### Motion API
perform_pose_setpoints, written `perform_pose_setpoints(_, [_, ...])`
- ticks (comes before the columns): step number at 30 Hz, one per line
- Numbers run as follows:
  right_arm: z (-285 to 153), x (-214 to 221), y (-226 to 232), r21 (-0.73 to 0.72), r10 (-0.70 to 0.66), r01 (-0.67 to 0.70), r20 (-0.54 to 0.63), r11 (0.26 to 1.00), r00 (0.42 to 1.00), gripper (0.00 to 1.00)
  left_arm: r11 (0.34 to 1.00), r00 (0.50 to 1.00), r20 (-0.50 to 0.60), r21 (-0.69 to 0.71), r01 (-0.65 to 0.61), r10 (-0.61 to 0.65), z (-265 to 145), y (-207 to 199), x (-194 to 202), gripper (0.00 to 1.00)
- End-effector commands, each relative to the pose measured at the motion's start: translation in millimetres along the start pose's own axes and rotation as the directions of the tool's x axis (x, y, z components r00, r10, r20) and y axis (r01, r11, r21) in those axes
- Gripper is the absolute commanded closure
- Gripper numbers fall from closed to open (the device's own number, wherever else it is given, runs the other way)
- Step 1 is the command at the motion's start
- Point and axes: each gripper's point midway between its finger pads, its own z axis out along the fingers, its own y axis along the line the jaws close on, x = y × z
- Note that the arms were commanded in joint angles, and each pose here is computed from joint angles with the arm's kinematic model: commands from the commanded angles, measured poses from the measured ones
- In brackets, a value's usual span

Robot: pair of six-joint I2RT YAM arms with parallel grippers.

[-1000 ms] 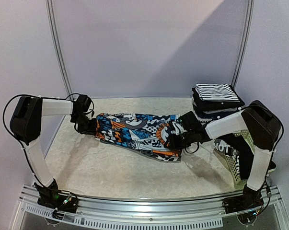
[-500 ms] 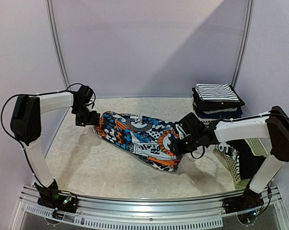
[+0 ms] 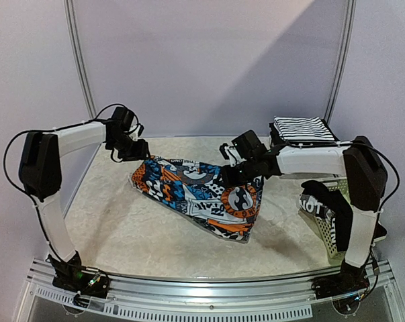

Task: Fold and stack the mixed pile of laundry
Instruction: Smooth out the rectangle-folded shorts at the center of the board.

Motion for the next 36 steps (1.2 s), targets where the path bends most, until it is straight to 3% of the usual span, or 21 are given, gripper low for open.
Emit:
perform_pose_setpoints(1, [26,3,-32,-0.027,0.049,-0.051,-0.069,0.998,0.996,0.62,0.997,0.999,-0.054,0.076,-0.001,0.005,39,-18,0,0.47])
perform_pose_setpoints(11, [61,26,-108,0.046,0.157,-0.152,-0.155,0.987,0.975,0.63,0.993,0.979,-0.183,-0.093,0.073,-0.089,98,20,44,0.47])
perform_pose_setpoints(18, [54,29,-151,0.121,0.199,-0.18,-0.166,0.976,0.966,0.63,0.931,0.955,-0.202,-0.337,0.139,-0.216,78,72,100,0.46])
perform_pose_setpoints(23, [48,8,-148,0.111,0.165,-0.15,-0.142,0.982,0.976,0.63,0.931,0.956,-0.154,-0.307,0.195,-0.251,54,63,112,0.45])
perform_pose_setpoints(31, [42,-25,-106,0.018,0.061,-0.06,-0.113,0.998,0.992,0.62,0.964,0.991,-0.008,-0.233,0.127,-0.132,4,34,68,0.28])
perform_pose_setpoints(36, [28,-42,-70,-0.005,-0.053,0.053,-0.092,0.999,0.994,0.59,0.951,0.992,0.096,-0.29,0.109,-0.084,-35,49,55,0.02])
